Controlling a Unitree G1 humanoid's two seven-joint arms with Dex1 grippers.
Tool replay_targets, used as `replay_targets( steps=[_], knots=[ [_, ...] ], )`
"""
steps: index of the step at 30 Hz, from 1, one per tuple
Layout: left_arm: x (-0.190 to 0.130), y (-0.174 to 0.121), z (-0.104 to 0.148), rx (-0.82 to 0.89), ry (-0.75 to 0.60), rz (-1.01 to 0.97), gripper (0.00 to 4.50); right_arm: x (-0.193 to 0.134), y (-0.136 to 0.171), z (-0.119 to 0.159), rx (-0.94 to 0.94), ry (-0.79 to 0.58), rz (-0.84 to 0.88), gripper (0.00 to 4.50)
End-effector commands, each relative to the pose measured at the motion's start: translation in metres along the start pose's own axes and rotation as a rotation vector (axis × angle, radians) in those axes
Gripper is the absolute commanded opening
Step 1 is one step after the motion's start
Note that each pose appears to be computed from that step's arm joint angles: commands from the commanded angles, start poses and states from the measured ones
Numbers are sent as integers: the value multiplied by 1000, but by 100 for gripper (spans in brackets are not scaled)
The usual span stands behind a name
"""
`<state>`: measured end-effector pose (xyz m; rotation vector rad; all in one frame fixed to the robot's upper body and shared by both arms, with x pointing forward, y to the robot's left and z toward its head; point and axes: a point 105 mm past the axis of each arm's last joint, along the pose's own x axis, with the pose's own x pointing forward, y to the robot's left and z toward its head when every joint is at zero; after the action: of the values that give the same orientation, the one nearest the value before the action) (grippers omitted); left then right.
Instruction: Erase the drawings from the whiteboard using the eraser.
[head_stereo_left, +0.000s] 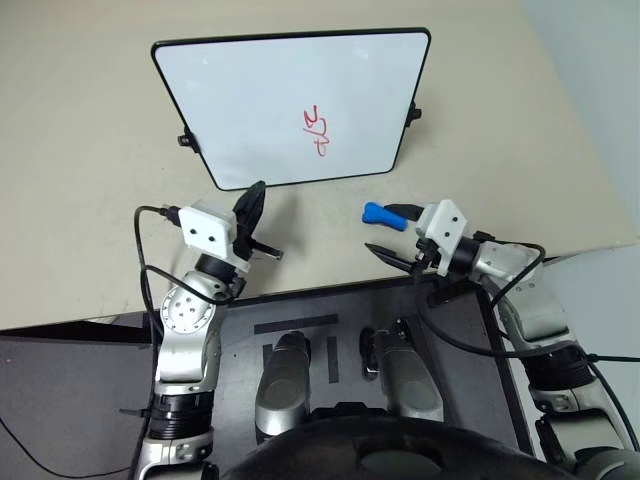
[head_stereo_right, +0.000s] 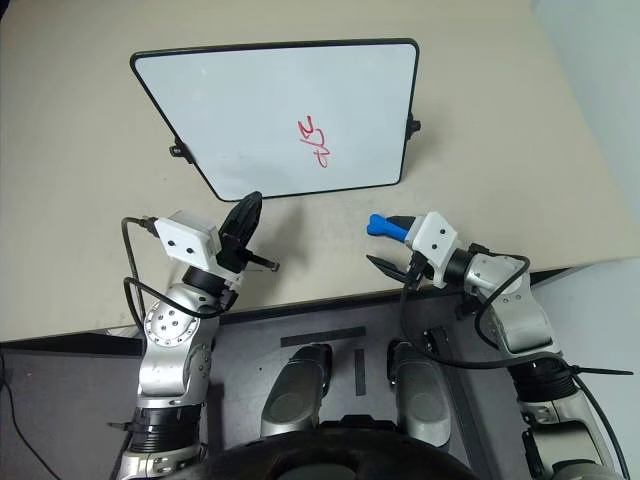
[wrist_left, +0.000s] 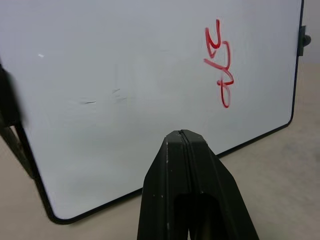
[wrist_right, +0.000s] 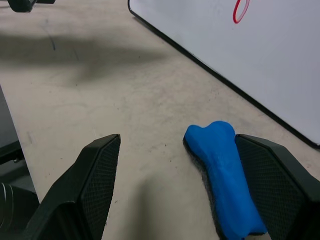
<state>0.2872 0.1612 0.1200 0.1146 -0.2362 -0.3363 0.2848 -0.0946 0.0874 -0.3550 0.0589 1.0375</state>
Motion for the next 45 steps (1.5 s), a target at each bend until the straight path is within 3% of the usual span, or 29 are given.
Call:
replay_targets(
  steps=[1,9,10,13,20,22,27,31,37,45],
  knots=[
    [4,-2,10,2,-36,2,0,2,-2,2,-15,-6,18,386],
    [6,-4,17,2,-50,12,0,5,-9,-8,-10,27,4,386],
    [7,-5,18,2,-51,13,0,6,-11,-8,-18,31,-2,370],
    [9,-5,21,3,-55,15,0,6,-15,-9,-35,34,-24,299],
    [13,-1,21,2,-59,14,0,6,-23,-7,-79,33,-59,55],
    [14,-1,21,2,-60,12,0,7,-25,-6,-89,28,-67,5],
    [14,-2,17,2,-59,10,0,8,-28,5,-137,-1,-71,5],
    [12,0,13,4,-56,16,0,15,-21,37,-233,-83,-9,5],
    [13,-2,9,1,-55,14,0,43,-14,78,-522,-178,78,5],
    [13,-1,5,-1,-66,23,0,78,-36,70,-872,-158,44,5]
  ],
)
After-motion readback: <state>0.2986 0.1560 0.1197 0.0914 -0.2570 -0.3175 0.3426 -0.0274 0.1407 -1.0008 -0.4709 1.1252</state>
